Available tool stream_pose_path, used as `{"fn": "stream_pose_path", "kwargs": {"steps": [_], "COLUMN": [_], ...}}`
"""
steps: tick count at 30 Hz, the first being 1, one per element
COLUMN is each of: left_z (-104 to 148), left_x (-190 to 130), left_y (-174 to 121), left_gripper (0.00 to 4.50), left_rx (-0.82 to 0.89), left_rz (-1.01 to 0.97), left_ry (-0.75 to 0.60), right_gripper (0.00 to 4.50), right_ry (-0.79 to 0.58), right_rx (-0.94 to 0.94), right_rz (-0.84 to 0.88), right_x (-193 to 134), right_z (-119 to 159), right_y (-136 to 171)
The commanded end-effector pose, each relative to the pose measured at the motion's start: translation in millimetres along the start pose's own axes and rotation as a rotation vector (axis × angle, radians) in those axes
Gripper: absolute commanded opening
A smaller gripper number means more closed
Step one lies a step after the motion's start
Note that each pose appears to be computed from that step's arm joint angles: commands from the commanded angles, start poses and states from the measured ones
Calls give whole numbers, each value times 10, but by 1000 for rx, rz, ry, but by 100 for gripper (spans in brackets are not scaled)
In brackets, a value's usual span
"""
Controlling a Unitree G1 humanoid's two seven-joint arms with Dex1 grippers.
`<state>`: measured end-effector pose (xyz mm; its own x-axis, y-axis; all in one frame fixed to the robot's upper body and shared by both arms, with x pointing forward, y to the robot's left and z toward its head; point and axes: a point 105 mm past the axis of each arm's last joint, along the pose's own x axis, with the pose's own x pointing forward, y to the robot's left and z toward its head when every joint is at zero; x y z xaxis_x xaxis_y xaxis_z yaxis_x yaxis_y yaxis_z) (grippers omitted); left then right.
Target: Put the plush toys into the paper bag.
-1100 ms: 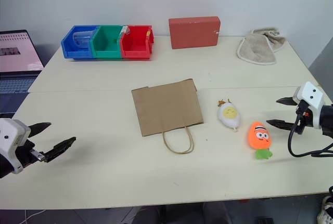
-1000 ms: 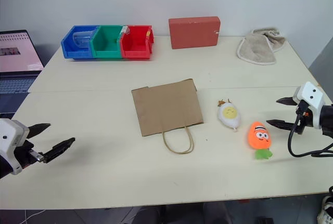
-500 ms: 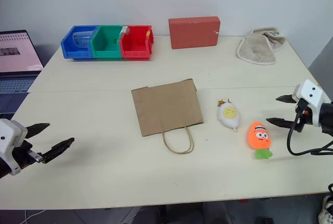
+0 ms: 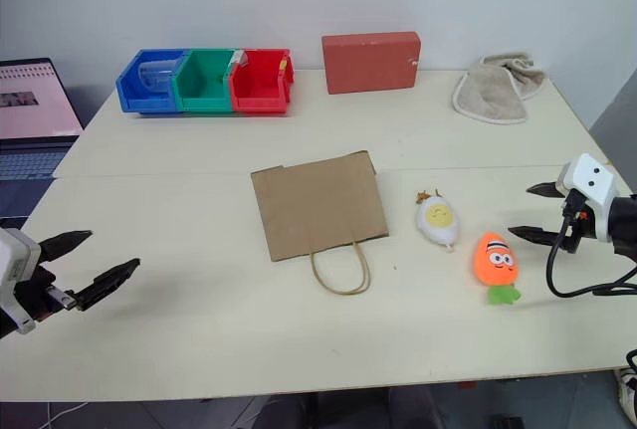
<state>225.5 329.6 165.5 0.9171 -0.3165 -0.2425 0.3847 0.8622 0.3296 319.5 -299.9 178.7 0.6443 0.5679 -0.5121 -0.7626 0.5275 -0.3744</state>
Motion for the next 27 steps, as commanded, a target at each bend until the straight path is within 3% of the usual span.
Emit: {"fn": "stream_pose_path", "kwargs": {"steps": [1, 7, 15, 20, 27], "left_z": [149, 338, 565, 615, 597], "left_x": [-16, 165, 578, 859, 1157], "left_y": [-32, -482, -1194, -1661, -2084], "left_gripper": [449, 449, 449, 449, 449], "left_rx": [49, 149, 304, 347, 401], "left_rz": [-26, -279, -609, -767, -863], "left_ry": [-37, -23, -85, -178, -254], "right_gripper": [450, 450, 450, 450, 450], "right_ry": [-45, -94, -151, -136, -126], "right_rx": [-41, -98, -158, -120, -93], "right_rz": [-26, 9, 174, 250, 280], "right_x": [-29, 5, 23, 55, 145], "right_z": [155, 367, 768, 852, 871], "right_y": [-64, 31, 544, 881, 1168]}}
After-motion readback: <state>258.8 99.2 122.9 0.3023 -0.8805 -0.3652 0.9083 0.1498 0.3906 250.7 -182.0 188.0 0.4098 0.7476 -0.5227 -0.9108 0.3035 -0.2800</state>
